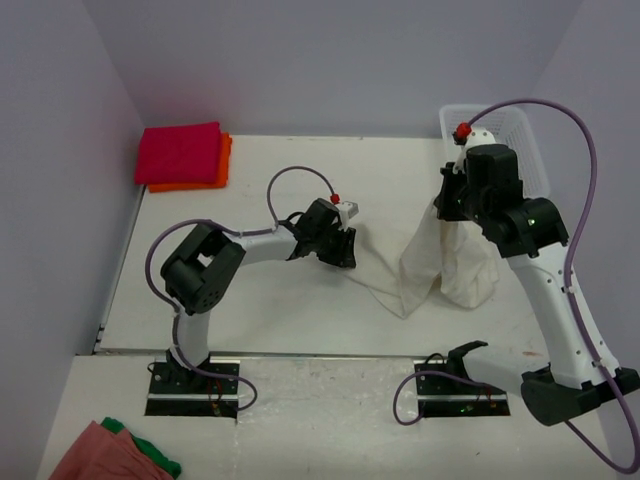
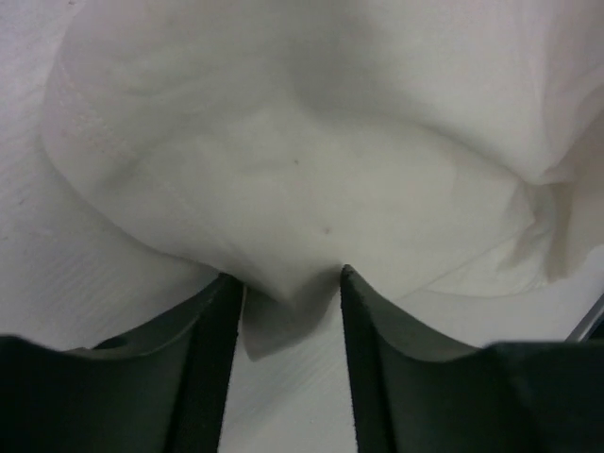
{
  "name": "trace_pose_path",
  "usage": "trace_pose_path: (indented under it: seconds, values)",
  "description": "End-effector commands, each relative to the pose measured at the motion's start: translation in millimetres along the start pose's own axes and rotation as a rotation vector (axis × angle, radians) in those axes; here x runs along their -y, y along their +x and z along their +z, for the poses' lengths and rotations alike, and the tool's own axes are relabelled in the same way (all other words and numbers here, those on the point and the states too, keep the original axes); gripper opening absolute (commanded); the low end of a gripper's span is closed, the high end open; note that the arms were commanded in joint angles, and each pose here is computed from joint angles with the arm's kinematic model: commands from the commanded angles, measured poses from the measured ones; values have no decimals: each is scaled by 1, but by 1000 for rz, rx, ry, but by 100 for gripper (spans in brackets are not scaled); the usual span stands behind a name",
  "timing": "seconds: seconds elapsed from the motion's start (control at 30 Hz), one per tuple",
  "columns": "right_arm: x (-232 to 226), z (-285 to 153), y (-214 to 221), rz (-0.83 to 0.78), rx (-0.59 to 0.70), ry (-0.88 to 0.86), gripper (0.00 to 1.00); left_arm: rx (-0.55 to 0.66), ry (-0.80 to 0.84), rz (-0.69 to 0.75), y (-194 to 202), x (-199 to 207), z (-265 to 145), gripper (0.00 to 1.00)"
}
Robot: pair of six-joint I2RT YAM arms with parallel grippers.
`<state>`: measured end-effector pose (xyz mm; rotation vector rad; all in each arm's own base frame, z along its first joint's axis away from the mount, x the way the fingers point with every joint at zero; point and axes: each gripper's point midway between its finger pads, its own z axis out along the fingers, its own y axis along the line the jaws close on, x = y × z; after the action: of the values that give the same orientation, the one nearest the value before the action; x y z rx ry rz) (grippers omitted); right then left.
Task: Fold and stack the t-shirts
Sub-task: Flatten out the tshirt
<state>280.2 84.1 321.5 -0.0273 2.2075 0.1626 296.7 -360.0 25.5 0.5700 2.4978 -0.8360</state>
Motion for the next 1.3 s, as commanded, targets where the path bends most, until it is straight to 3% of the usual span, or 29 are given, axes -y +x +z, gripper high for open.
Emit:
trace_pose_path:
  seconds: [0.0,0.17,0.23,0.27,0.4,0.5,0.63,0.77,0.9,1.0,1.27]
  values:
    - [-1,-4,-18,17,71,9,0,-59,8,-24,17,-3,15,43]
    - [-3,-1,-16,27,67,-2,0,-95,9,-32,33,-2,26,26]
    - [-5,3,-12,26,52,-8,0,-93,10,-30,32,-2,25,12]
    - [-6,3,-12,29,51,-11,0,-89,9,-22,30,-1,23,0]
    - [-2,7,-10,19,49,10,0,8,-87,38,-9,4,-23,0]
    - [3,9,-11,6,57,37,0,175,-188,101,-61,21,-108,0]
    - [5,-6,-22,8,122,34,0,420,-311,154,-117,48,-267,0]
    - [1,-35,-40,12,202,-10,0,579,-423,150,-130,56,-383,0]
    - [-6,-67,-45,-9,235,-75,0,741,-456,130,-115,65,-483,0]
    - [-4,-92,-48,-13,268,-94,0,803,-477,99,-92,57,-514,0]
    - [-2,-131,-28,-3,271,-146,0,807,-457,-47,-56,42,-510,0]
